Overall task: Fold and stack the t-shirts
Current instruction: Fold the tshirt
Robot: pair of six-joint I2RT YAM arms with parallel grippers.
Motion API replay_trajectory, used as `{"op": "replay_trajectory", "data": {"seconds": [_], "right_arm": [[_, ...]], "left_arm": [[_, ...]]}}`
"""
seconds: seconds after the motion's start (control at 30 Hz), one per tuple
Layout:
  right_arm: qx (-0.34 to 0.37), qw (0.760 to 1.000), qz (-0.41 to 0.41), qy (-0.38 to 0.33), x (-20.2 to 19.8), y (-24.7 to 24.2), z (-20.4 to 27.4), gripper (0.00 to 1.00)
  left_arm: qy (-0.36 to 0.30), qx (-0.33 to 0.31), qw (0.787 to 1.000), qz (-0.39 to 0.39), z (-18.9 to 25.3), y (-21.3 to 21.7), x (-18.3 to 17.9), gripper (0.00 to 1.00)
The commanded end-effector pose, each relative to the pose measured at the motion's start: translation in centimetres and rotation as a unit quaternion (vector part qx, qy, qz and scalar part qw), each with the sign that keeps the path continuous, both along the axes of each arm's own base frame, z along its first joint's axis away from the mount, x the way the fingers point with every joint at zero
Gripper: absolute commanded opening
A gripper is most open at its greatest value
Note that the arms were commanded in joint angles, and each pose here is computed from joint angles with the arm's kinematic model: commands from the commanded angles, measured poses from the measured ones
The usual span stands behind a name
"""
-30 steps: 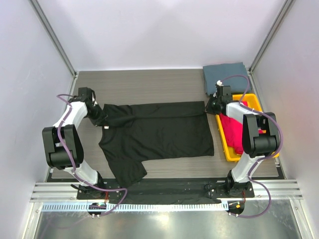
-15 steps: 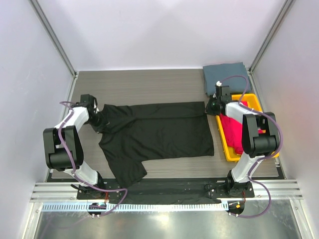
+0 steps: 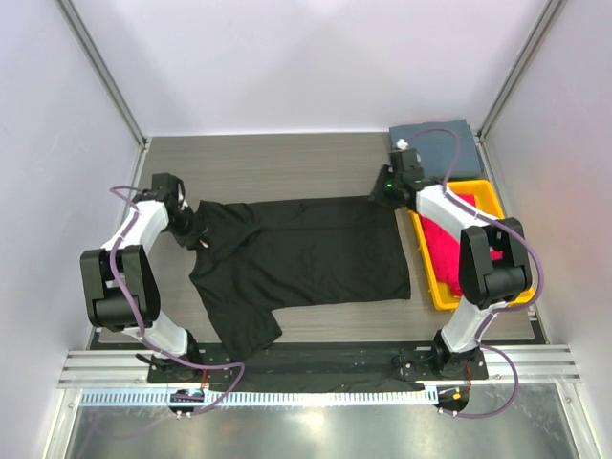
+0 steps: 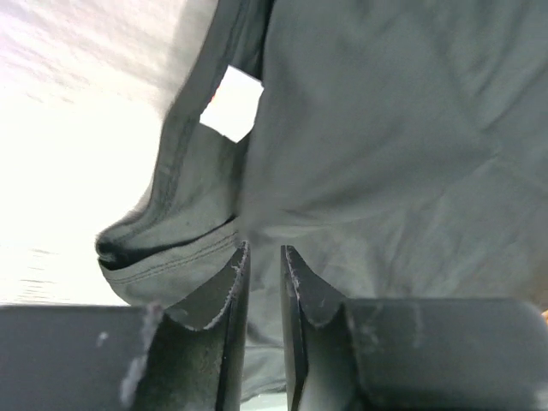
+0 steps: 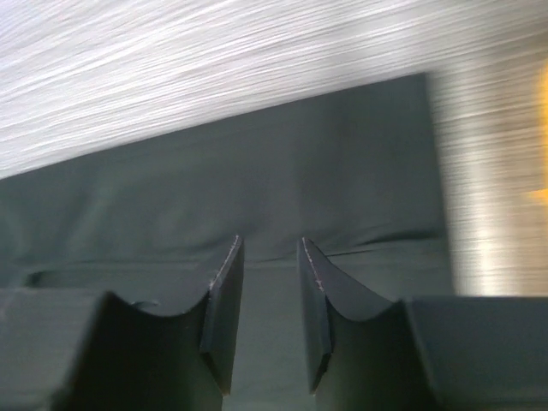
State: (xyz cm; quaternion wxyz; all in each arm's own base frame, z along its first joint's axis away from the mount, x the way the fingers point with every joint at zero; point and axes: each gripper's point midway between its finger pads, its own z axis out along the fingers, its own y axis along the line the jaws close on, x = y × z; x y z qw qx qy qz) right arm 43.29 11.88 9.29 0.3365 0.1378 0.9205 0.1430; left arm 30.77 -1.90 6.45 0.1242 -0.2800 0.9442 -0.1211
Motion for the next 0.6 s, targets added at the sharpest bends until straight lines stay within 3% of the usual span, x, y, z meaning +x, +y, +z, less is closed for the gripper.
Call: {"op": "replay_trajectory", "data": {"seconds": [0.0, 0.17, 0.33, 0.57], "right_arm": [[0.050, 0.998, -0.005, -0.047, -0.3, 7.4, 4.7, 0.38], [0.113, 0.992, -0.021, -0.059, -1.1, 16.5, 4.2, 0.41], [0.158, 0.986, -0.002, -0.058, -2.7, 25.9, 3.4, 0.40], [0.177, 0.983, 0.039, -0.027, -4.9, 33.9, -0.3, 0.36]], "left_arm": [[-0.056, 0.034, 0.998, 0.002, 3.4, 1.2, 2.7, 0.22], [-0.102, 0.001, 0.995, 0.012, 4.8, 0.3, 5.9, 0.25], [-0.085, -0.033, 0.996, 0.004, 3.2, -0.7, 6.3, 0.26], [-0.068, -0.078, 0.995, -0.001, 1.7, -1.7, 6.7, 0.25]]}}
